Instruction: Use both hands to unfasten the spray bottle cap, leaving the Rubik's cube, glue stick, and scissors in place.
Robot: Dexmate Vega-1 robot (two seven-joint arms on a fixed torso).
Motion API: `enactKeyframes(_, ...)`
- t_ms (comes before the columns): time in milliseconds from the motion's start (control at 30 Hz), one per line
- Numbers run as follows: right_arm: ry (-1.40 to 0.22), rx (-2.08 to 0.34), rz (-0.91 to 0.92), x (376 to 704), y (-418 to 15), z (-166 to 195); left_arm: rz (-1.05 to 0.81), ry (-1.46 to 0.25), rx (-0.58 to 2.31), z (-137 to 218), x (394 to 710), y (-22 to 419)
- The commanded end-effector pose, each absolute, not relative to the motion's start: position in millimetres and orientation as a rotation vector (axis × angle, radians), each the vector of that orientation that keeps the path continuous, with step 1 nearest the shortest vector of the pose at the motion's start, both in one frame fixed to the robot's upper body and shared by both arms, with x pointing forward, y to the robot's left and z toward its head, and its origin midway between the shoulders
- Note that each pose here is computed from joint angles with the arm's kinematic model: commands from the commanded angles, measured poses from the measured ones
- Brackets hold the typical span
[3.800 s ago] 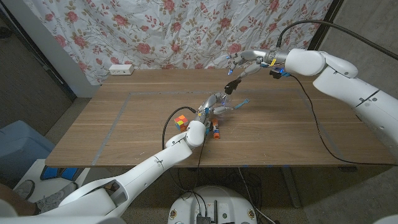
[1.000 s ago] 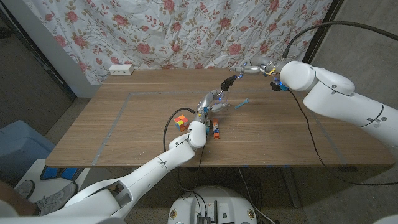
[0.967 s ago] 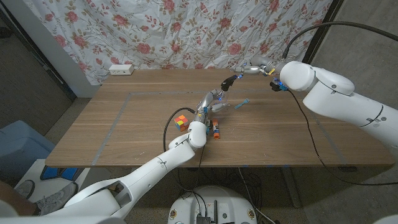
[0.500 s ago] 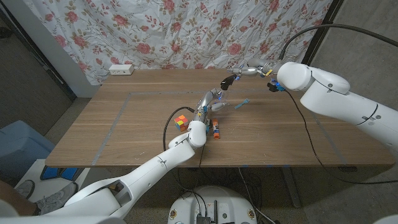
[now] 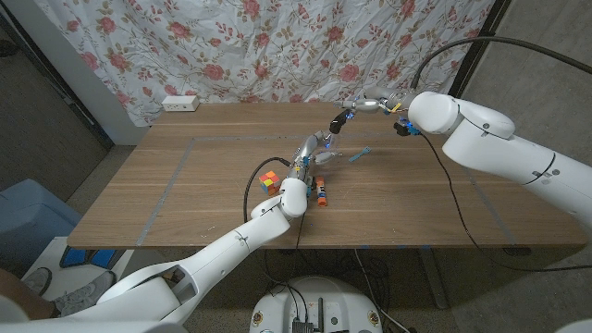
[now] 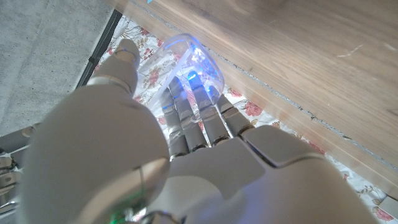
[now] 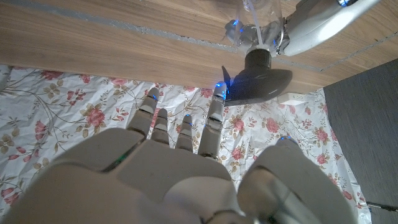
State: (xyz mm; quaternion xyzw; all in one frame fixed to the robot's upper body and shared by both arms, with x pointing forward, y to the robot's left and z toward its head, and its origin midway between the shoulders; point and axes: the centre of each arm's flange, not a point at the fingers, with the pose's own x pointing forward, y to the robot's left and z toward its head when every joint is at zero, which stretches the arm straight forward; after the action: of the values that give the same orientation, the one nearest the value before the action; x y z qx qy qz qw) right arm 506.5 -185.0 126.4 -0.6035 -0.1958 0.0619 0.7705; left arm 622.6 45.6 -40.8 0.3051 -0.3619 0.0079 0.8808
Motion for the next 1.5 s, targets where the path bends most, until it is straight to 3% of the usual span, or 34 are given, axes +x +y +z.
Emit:
enactKeyframes(33,-0.425,-1.326,0.142,509,-177,130,0.006,-0.749,0.639,-40,623,44)
enactKeyframes(1500,-0.361,-1.389,0.137,515,-159,128,0.009,-0.742,0.617,-47,621,47)
